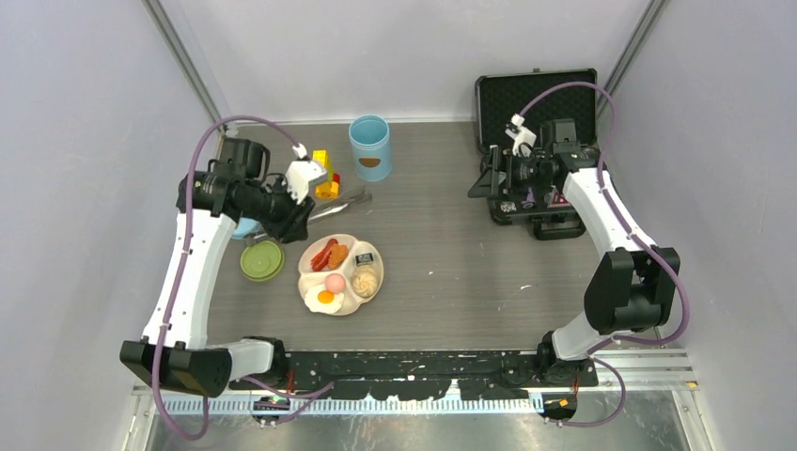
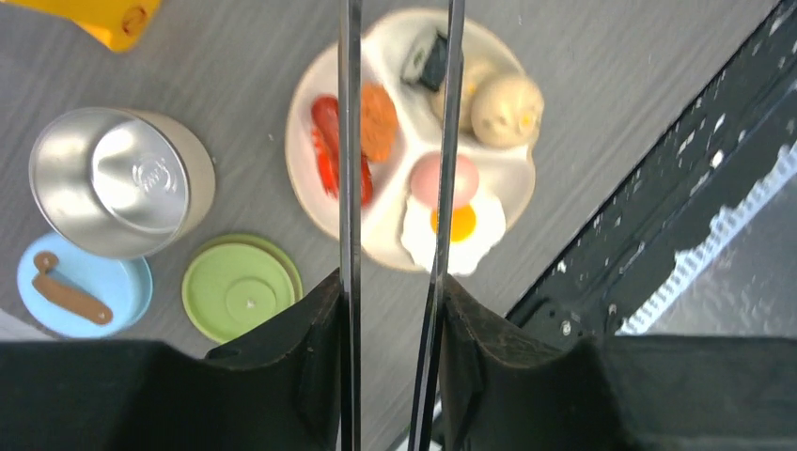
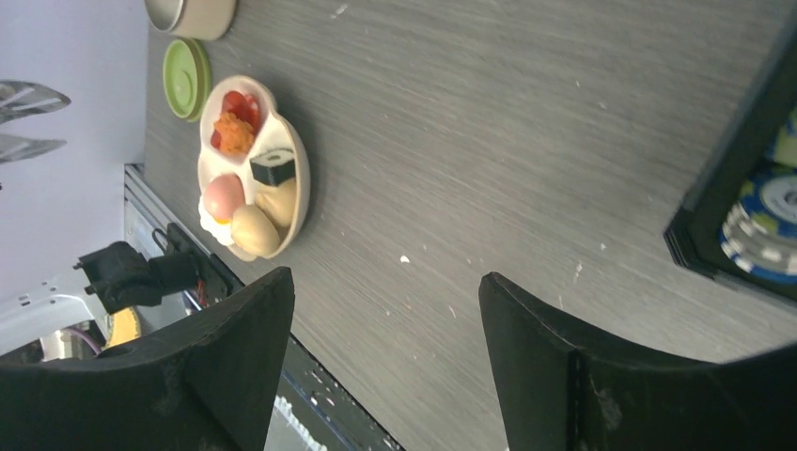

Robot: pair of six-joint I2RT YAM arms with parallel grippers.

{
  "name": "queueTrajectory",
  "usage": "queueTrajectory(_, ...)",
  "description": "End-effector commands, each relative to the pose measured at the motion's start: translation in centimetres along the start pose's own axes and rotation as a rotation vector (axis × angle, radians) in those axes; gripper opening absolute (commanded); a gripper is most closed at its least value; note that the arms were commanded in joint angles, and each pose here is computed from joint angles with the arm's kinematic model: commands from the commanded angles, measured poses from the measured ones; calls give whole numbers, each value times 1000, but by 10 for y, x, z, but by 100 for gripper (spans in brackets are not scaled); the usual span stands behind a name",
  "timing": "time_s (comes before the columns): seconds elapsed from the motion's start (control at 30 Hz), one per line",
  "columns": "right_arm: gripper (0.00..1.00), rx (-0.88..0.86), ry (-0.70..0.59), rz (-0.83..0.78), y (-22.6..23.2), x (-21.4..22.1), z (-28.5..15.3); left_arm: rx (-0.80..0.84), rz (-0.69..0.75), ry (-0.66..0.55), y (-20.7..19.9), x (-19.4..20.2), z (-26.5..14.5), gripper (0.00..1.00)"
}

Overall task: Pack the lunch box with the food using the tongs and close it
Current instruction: Pick up the fake food from the plate.

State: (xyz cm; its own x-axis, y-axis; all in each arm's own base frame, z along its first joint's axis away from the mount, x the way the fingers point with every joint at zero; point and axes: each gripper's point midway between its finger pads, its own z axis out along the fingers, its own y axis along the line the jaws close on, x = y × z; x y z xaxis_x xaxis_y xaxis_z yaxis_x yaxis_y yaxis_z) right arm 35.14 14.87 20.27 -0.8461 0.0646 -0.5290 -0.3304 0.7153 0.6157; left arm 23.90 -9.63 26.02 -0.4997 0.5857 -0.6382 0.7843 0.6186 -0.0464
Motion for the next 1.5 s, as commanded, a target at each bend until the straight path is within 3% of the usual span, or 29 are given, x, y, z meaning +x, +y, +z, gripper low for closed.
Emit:
queueTrajectory(0.0,77,-33,24,-36,2,17,-22,5,153,101,-12,37,-13,39)
queueTrajectory(0.2,77,-53,34,-3,-2,26,-21,-10,204,125,-15,52,-14,46)
queueTrajectory(0.87,77,-54,35,68,-30,40,-14,33,470,310,-33,92,16,49)
queueTrajectory(1.47,77,-62,29,118,-37,39,-15,-8,605,365,-31,95,42,49)
